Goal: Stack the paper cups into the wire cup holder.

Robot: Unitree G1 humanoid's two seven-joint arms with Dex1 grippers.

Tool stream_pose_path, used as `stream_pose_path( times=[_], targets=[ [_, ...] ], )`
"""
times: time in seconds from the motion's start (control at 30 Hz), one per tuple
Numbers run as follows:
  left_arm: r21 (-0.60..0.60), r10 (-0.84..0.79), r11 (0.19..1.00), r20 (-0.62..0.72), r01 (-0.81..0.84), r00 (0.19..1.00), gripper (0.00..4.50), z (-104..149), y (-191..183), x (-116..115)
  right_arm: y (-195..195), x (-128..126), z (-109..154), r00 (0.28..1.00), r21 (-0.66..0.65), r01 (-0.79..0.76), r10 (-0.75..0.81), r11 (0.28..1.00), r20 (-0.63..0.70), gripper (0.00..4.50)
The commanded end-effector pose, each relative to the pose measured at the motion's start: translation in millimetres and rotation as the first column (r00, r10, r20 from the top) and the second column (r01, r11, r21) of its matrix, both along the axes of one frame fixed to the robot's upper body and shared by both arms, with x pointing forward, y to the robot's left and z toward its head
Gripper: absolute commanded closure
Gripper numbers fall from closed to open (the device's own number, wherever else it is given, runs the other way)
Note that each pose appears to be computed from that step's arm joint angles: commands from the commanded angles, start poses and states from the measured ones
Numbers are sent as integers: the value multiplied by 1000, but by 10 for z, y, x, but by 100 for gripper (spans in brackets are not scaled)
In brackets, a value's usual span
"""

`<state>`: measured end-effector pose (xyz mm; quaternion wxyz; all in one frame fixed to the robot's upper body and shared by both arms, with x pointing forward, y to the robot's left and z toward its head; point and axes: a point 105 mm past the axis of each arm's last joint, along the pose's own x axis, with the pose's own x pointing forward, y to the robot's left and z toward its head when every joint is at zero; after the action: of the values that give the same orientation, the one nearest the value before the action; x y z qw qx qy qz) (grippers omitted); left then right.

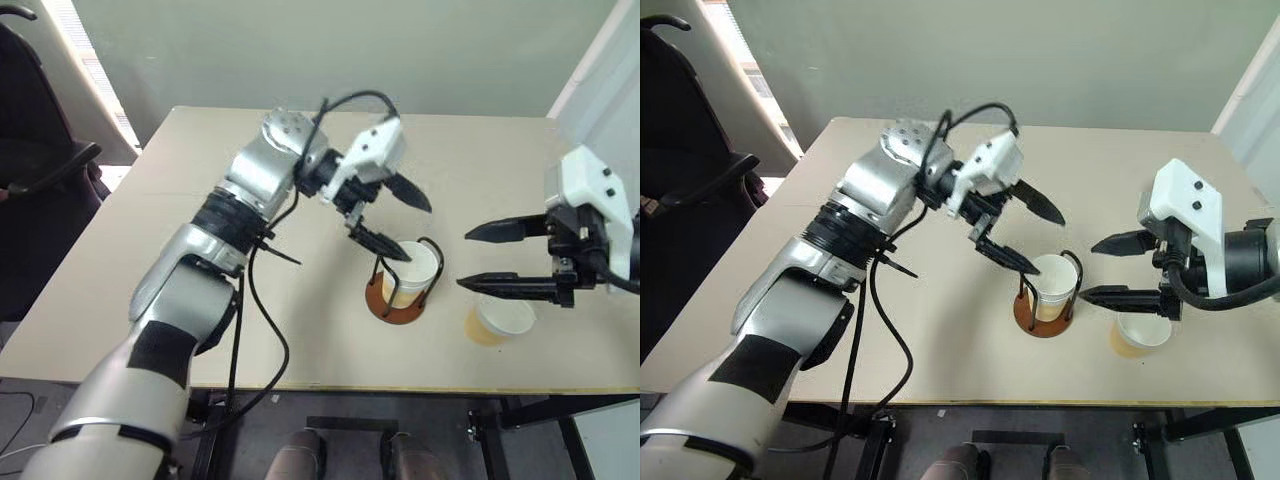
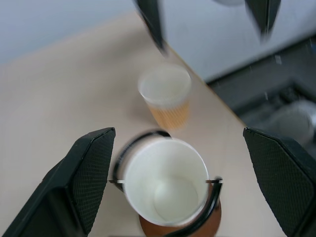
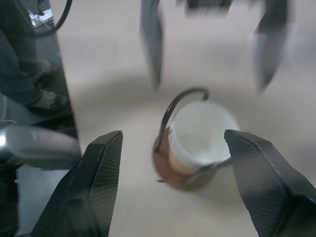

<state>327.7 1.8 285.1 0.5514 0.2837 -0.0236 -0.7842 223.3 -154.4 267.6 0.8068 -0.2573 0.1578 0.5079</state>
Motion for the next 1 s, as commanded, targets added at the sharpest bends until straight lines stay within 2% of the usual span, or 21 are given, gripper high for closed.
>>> stream_pose_path(
  times=[0.03,0.23,0.4,0.8,0.93,1.0],
  targets=[
    [-70,24,997,-27,-26,999,4,167,206,-4,-48,-75,-74,999,-82,23,-21,996,26,109],
    [-96,150,983,-94,-159,984,4,116,511,45,-297,-52,-506,996,-273,82,-89,959,-12,109],
    [-116,236,962,-104,-247,966,0,103,731,28,-446,-39,-709,995,-348,79,-97,934,-33,5],
    [-28,320,946,-47,-322,946,0,-144,1045,-69,-533,126,-1019,998,-447,40,-55,894,-21,5],
    [-34,333,942,-46,-335,942,0,-134,1055,-60,-534,192,-1086,999,-472,29,-39,881,-10,5],
    [-34,333,942,-45,-335,942,0,-133,1057,-61,-519,215,-1131,1000,-476,14,-22,879,-12,41]
  ],
)
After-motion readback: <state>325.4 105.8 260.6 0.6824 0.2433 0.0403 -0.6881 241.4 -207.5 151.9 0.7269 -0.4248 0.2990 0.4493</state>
